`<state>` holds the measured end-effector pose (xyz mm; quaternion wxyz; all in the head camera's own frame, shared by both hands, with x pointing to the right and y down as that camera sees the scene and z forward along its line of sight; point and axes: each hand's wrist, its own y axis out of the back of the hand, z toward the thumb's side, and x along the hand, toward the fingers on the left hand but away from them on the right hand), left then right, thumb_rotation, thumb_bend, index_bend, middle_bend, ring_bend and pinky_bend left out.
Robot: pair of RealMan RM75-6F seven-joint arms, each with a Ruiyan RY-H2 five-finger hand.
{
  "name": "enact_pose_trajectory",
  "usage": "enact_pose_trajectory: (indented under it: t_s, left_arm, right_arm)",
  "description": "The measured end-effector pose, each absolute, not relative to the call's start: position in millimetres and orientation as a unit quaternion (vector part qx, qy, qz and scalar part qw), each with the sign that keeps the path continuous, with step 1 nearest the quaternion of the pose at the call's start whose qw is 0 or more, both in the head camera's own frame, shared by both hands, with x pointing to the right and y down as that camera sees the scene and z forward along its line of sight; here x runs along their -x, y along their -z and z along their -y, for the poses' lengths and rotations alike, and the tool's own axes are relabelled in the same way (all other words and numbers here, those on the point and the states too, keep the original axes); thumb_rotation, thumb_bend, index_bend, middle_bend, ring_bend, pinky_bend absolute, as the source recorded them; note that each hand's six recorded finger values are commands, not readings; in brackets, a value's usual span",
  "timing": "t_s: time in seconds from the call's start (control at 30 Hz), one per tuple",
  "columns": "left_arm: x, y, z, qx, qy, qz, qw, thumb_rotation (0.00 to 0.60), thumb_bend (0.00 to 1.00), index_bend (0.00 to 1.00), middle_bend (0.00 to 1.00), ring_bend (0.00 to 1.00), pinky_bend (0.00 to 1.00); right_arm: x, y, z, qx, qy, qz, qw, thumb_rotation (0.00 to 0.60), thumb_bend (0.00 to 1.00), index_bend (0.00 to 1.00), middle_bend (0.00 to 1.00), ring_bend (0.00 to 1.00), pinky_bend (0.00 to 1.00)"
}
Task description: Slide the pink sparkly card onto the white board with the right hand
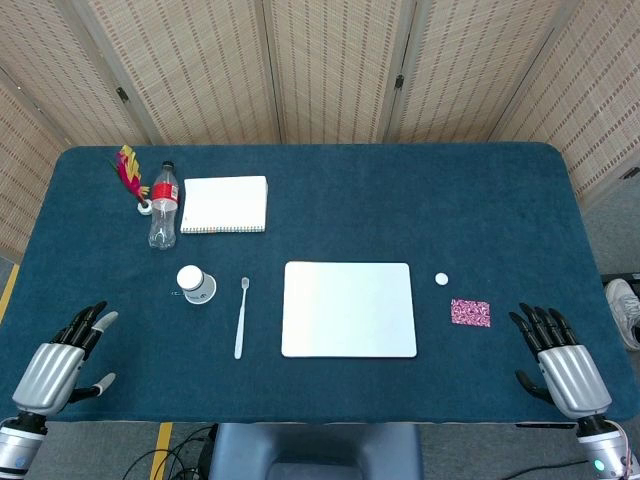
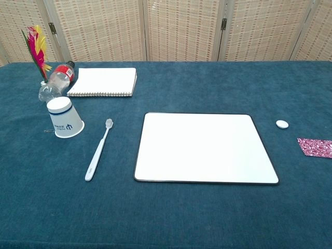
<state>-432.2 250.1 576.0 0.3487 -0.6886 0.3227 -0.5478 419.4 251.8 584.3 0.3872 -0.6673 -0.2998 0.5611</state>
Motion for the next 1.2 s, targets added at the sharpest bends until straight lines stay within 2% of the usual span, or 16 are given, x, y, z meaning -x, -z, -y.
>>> enact_pose_trajectory:
  t_s: [0.33, 0.43, 0.67, 0.8, 1.2]
  left_arm:
    - [424, -579, -249, 0.695, 0.542, -0.313, 0.354, 0.6, 0.25, 0.11, 0.02, 0.06, 0.3]
    - [419, -578, -251, 0.7, 0.534, -0.311, 0.357, 0.6, 0.25, 0.11, 0.02, 0.06, 0.3]
    - [424, -576, -249, 0.7, 0.535, -0.318, 0.35, 0.6, 0.25, 0.11, 0.02, 0.06, 0.3]
    - [428, -573, -249, 0.702, 0.533, -0.326, 0.343, 0.6, 0.25, 0.11, 0.02, 0.06, 0.3]
    - [433, -572, -247, 0.706, 0.531, -0.328, 0.335, 0.6, 0.25, 0.11, 0.02, 0.06, 0.3]
  right_arm:
    - [-422, -585, -249, 0.676, -0.554, 0.313, 0.372, 0.6, 0.19, 0.0, 0.01, 0.0, 0.0]
    - [-424, -584, -244, 0.684, -0.542, 0.331, 0.358, 0.6, 0.19, 0.03, 0.01, 0.0, 0.0]
    - [-435, -588, -220, 0.678, -0.547, 0.363, 0.33, 0.6, 0.23, 0.32, 0.06, 0.0, 0.0]
    - [-436, -596, -210, 0.677, -0.559, 0.364, 0.31, 0.6, 0.25, 0.4, 0.09, 0.0, 0.0]
    - [-436, -628, -195, 0.671, -0.609, 0.327, 0.269, 0.6, 0.23, 0.41, 0.07, 0.0, 0.0]
